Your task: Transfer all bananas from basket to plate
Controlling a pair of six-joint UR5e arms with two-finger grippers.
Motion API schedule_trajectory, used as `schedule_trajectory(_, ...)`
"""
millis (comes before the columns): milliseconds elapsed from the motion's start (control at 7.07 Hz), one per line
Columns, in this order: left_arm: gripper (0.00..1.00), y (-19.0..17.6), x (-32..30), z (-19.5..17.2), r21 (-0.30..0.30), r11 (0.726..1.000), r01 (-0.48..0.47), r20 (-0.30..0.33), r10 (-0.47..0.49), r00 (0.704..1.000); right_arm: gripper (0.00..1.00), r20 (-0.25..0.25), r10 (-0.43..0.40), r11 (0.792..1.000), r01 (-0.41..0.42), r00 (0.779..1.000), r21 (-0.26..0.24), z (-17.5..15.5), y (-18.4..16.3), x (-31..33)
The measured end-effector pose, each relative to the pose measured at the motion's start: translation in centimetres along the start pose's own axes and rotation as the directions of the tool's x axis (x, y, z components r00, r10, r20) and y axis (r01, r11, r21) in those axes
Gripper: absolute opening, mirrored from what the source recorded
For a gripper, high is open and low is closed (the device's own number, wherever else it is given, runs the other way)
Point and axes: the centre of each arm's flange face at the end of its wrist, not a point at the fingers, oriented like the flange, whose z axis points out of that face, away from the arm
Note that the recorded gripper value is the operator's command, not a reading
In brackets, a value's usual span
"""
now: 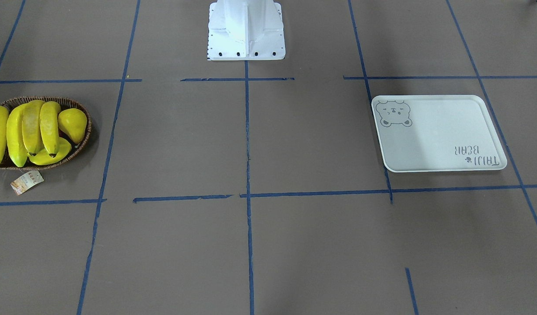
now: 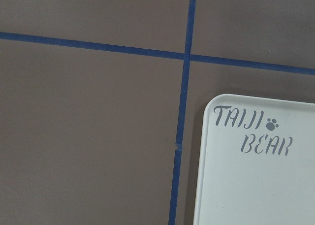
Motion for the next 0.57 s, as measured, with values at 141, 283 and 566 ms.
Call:
schedule_trajectory(141,1.00,0.0,0.0,0.0,0.001,1.000,0.001,0.000,-0.001,1.000,1.00,-0.001,-0.021,1.000,0.021,1.000,0.015,-0.8,-0.5,-1.0)
schedule_trajectory(283,1.00,0.0,0.1,-0.1,0.002,1.000,-0.001,0.000,0.001,1.000,1.00,-0.005,-0.053,0.998,0.053,0.999,0.016,-0.9,-1.0,-2.4)
schedule_trajectory(566,1.00,0.0,0.4,-0.4,0.008,1.000,-0.007,0.000,0.007,1.000,1.00,-0.009,-0.117,0.993,0.117,0.993,0.001,-0.4,-2.0,-6.3)
